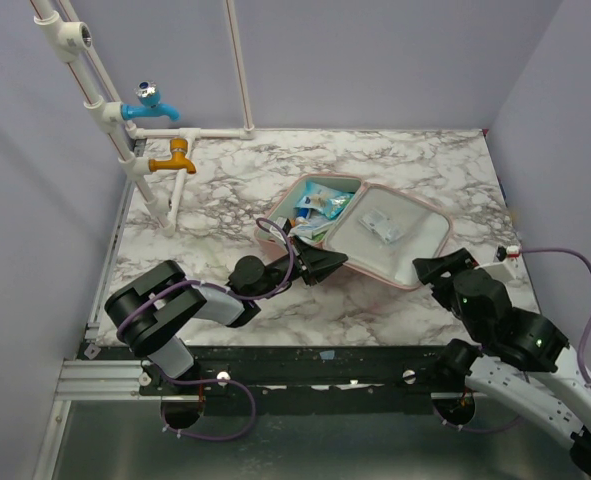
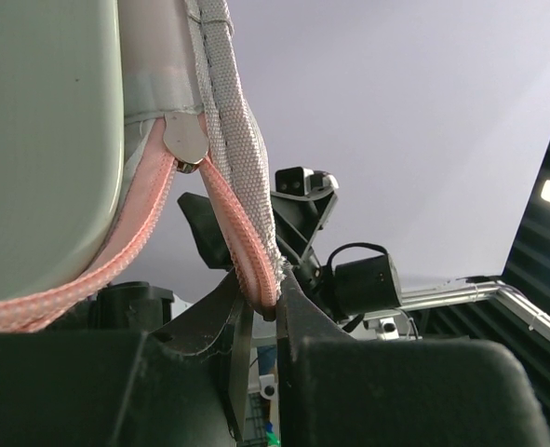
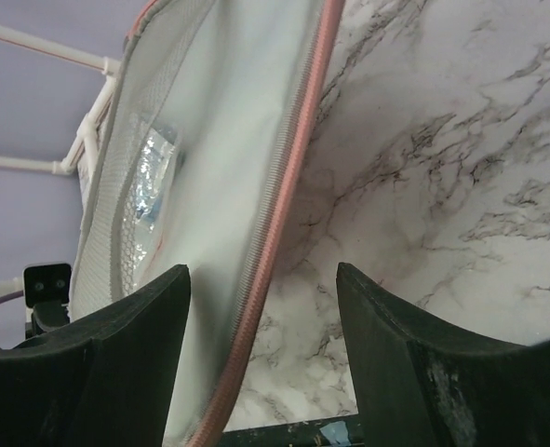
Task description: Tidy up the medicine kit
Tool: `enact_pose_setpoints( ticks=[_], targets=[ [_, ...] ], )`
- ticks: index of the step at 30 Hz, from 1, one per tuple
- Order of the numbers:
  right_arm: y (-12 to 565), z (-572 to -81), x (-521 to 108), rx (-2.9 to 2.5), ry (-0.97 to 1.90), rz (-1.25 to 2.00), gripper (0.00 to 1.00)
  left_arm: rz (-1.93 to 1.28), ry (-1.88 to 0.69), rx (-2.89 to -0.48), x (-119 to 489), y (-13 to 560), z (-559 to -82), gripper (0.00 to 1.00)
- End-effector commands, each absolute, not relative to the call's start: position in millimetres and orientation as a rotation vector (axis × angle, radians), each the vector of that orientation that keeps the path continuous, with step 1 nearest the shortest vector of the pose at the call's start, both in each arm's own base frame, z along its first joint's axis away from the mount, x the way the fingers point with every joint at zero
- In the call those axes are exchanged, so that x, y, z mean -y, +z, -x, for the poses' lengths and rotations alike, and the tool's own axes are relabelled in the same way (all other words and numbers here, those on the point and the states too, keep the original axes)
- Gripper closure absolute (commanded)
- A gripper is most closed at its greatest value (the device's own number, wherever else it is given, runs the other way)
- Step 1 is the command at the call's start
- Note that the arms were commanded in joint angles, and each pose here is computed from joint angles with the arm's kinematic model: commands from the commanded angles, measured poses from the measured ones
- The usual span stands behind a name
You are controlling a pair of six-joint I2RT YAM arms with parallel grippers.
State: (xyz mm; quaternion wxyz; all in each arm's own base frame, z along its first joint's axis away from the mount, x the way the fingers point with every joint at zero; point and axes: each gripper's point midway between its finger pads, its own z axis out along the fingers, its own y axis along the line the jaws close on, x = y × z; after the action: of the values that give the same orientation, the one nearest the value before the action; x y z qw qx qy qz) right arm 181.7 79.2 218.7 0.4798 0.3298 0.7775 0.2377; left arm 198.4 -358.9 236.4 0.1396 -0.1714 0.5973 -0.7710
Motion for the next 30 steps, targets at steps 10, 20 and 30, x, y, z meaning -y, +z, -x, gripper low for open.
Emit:
enact_pose_setpoints(
  ticks=[10,20,30],
  targets=[
    [207.1,-188.7,-82.5,-1.761,0.744,-0.992,0.58,0.299,-2.347,-1.481,343.7,289.7,-180.6,1.00],
    [229.5,-196.3,-66.6,-1.612,0.753,-1.041,0.99,0.301,-2.355,-1.553,349.1,274.2,-175.3,1.00],
    [242.5,-191.9,-42.7,-1.617,0.585,-0.968,0.99,0.310,-2.376,-1.679,362.3,249.2,-171.8,0.83]
  ],
)
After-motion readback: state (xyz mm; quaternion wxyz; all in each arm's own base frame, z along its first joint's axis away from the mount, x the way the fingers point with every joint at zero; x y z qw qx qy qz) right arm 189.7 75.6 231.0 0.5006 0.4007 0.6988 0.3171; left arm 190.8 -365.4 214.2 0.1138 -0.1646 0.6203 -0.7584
